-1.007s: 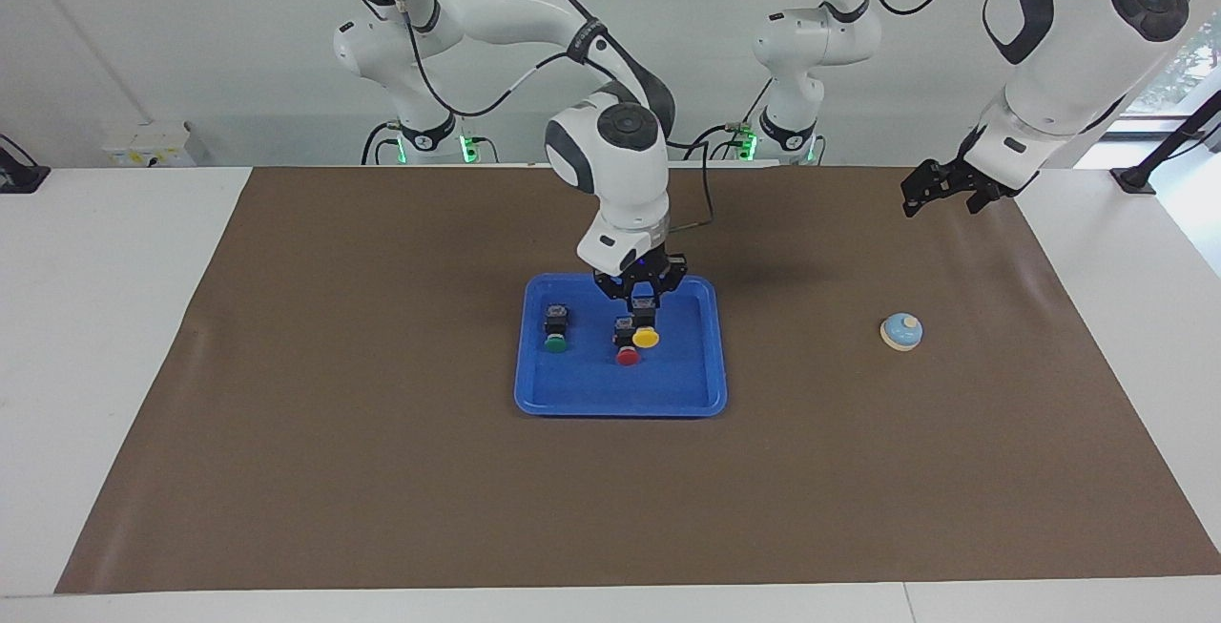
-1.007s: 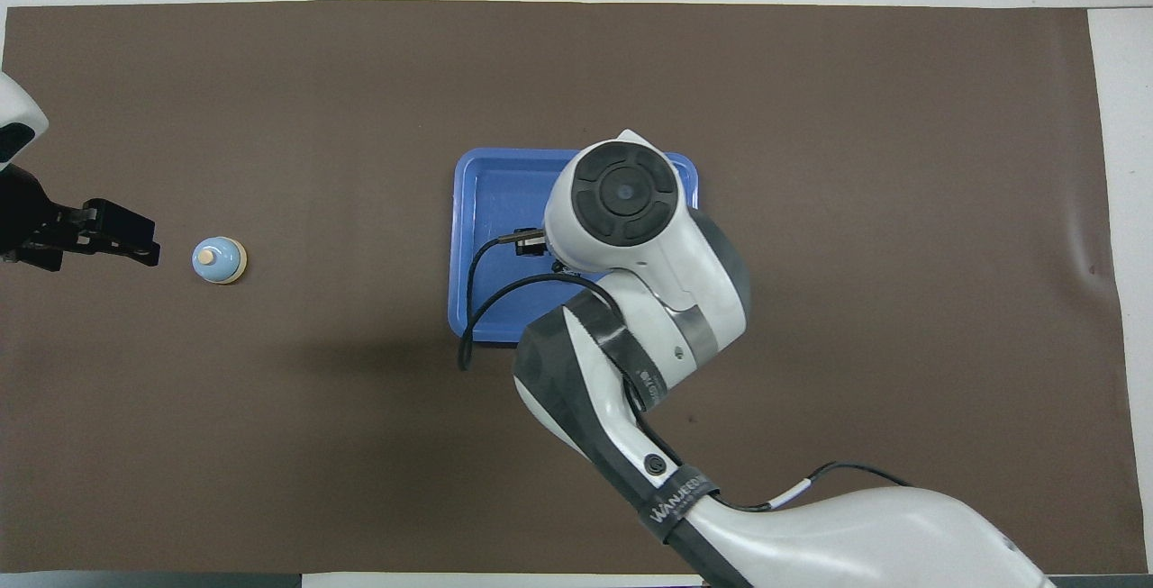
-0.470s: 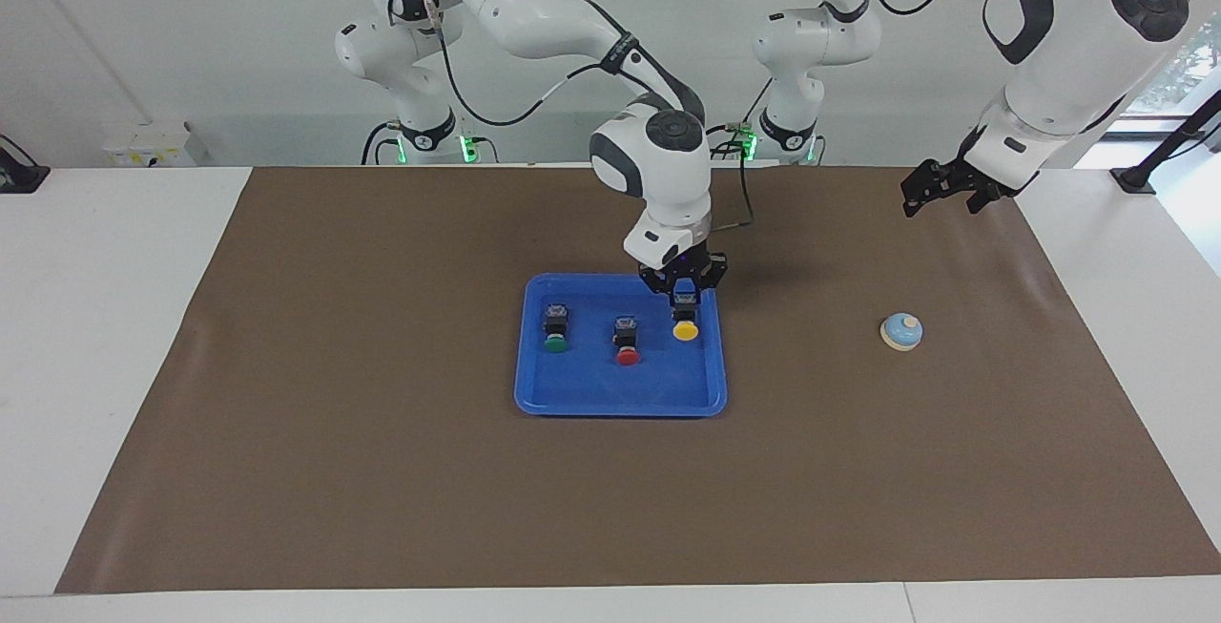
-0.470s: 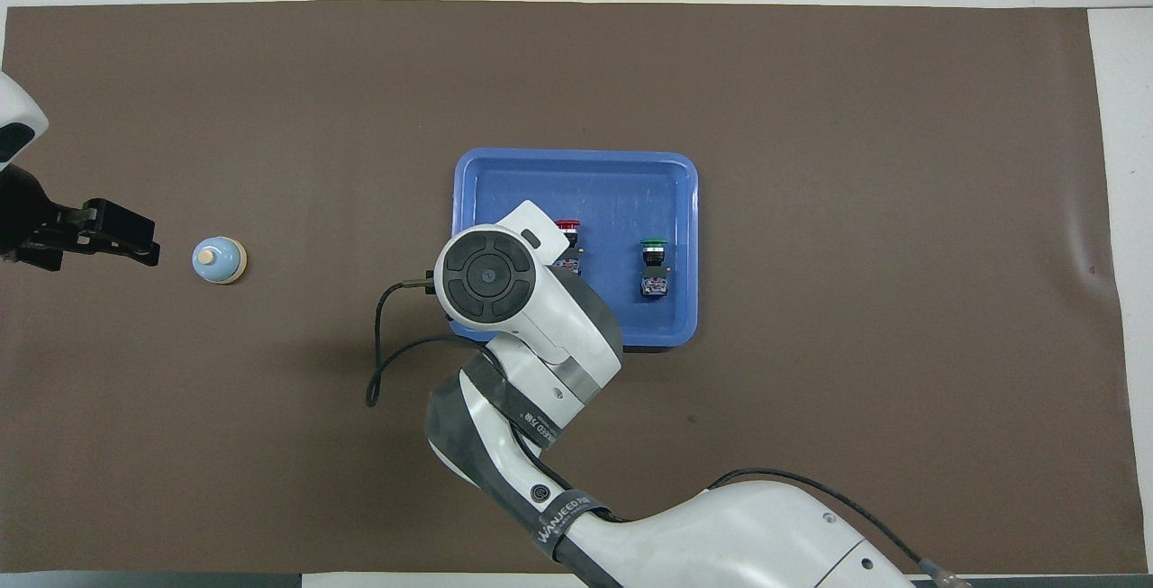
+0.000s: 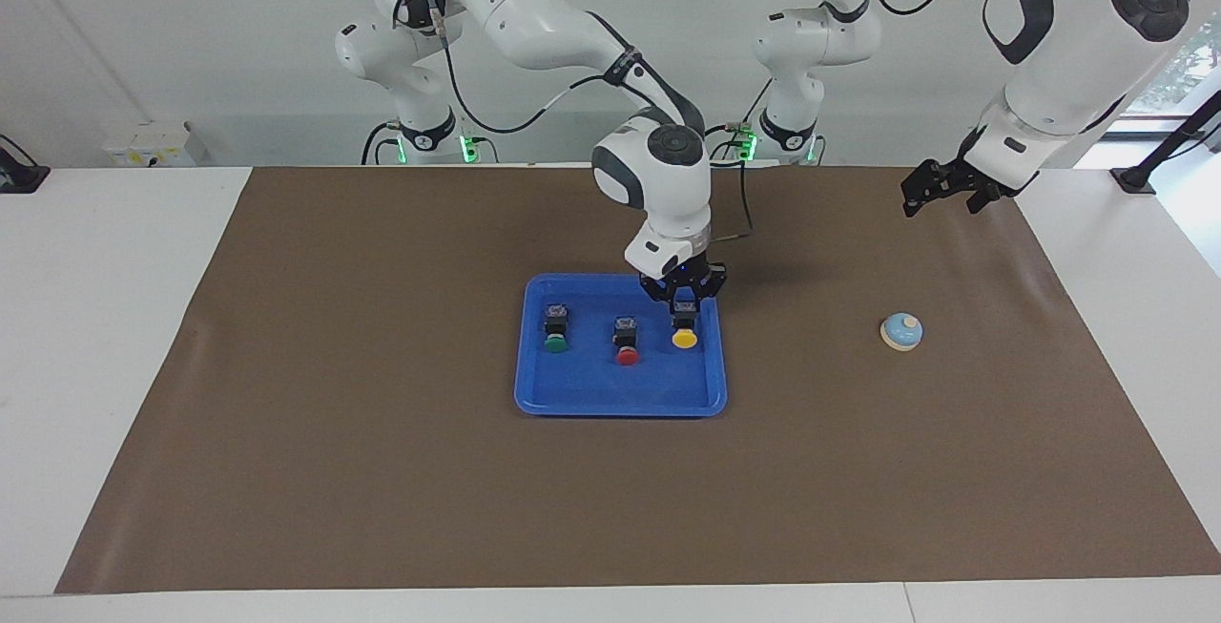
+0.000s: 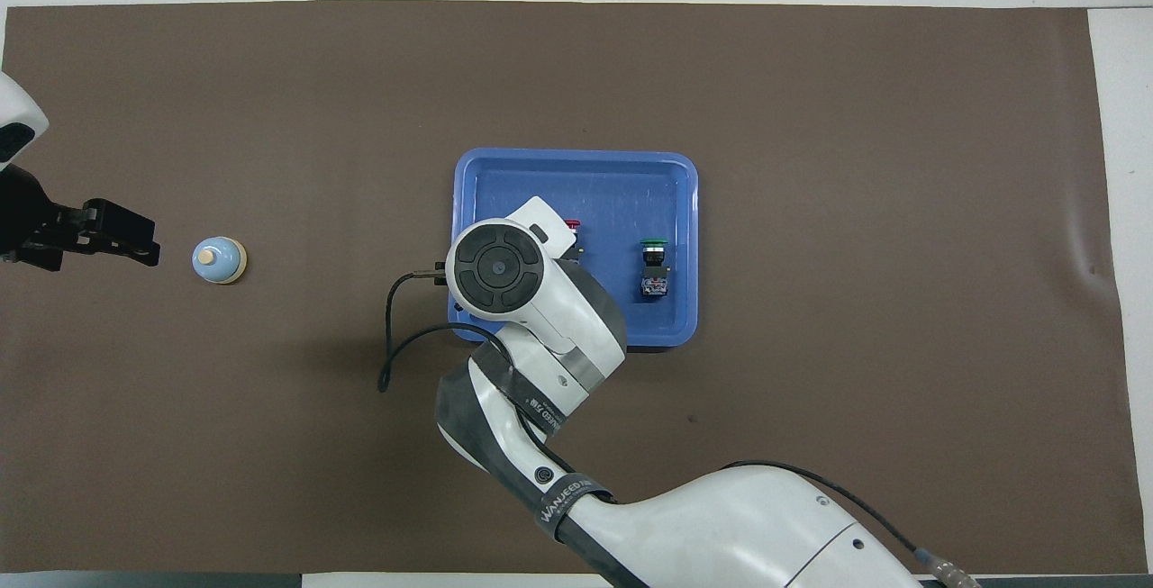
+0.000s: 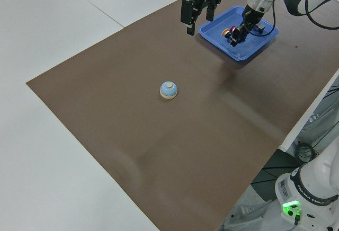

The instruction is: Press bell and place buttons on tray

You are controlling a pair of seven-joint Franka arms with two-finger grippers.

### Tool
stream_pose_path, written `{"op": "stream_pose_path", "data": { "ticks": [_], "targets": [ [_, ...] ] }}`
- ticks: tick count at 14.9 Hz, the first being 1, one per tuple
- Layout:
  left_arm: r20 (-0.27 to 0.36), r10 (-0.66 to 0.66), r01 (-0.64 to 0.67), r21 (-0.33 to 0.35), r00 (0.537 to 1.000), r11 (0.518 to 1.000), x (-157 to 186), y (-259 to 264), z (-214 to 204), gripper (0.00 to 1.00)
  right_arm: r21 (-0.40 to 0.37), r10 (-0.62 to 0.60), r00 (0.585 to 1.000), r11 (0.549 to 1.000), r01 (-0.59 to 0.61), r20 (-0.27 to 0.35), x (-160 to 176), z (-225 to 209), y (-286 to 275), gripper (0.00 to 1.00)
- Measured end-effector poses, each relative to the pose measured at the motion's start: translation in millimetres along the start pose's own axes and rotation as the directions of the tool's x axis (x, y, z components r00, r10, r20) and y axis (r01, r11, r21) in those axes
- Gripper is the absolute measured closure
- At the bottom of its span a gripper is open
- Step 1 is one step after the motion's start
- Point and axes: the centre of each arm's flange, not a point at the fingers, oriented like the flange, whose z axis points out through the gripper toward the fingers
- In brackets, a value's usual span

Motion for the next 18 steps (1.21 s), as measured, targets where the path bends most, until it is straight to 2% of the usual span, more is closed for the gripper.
{"op": "stream_pose_path", "data": {
  "ticks": [2, 4, 8, 10, 13, 16, 18],
  "targets": [
    [0.0, 0.0, 0.0, 0.0, 1.0, 1.0, 0, 0, 0, 0.0, 0.001, 0.0, 1.0, 1.0, 0.0, -0.001, 0, 1, 0, 0.59],
    [0.0, 0.0, 0.0, 0.0, 1.0, 1.0, 0, 0, 0, 0.0, -0.004, 0.0, 1.0, 1.0, 0.0, 0.004, -1, 5, 1, 0.42],
    [0.0, 0.0, 0.0, 0.0, 1.0, 1.0, 0, 0, 0, 0.0, -0.016, -0.004, 1.0, 1.0, 0.004, 0.008, -2, 7, 2, 0.01],
    [0.0, 0.0, 0.0, 0.0, 1.0, 1.0, 0, 0, 0, 0.0, -0.048, -0.007, 1.0, 0.999, 0.008, 0.009, 5, 0, 7, 0.0],
    [0.0, 0.0, 0.0, 0.0, 1.0, 1.0, 0, 0, 0, 0.0, -0.064, 0.024, 1.0, 0.998, -0.025, -0.011, 30, -39, 25, 0.0],
    [0.0, 0.0, 0.0, 0.0, 1.0, 1.0, 0, 0, 0, 0.0, -0.105, -0.008, 1.0, 0.994, 0.007, -0.016, 50, -106, 66, 0.0],
    [0.0, 0.0, 0.0, 0.0, 1.0, 1.0, 0, 0, 0, 0.0, -0.14, -0.065, 0.998, 0.988, 0.067, 0.017, 69, -157, 129, 0.0]
  ]
}}
